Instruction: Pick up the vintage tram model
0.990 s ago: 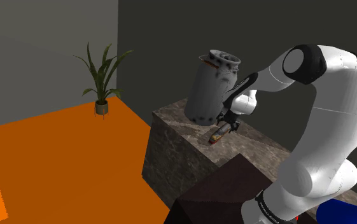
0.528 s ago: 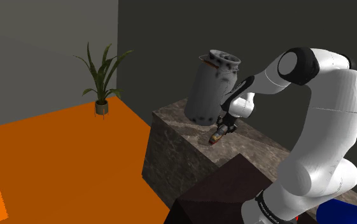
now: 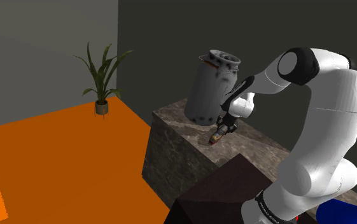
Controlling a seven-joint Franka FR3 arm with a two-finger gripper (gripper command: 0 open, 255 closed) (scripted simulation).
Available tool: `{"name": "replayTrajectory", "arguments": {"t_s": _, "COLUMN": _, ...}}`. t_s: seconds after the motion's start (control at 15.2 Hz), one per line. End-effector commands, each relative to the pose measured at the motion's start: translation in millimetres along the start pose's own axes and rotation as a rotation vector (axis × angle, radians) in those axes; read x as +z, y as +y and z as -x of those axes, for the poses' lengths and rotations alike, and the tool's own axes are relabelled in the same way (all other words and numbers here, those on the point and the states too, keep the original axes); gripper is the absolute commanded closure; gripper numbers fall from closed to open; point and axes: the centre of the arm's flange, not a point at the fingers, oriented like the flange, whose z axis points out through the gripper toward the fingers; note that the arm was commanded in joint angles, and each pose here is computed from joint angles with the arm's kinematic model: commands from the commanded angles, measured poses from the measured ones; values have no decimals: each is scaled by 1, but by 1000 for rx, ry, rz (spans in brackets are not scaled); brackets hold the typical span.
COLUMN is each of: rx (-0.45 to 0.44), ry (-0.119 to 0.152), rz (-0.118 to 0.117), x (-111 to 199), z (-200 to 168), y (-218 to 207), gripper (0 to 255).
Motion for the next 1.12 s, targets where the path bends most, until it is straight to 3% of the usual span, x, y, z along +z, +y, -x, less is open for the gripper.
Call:
{"name": "replayTrajectory", "arguments": {"t_s": 0.0, "rx": 0, "ry": 0, "rz": 1, "x": -5, "z": 0, "y": 0, "gripper": 255}}
{"name": "replayTrajectory", "arguments": {"t_s": 1.06, "rx": 0, "ry": 0, "rz": 1, "x": -79, "z": 0, "y": -4, "gripper": 255}}
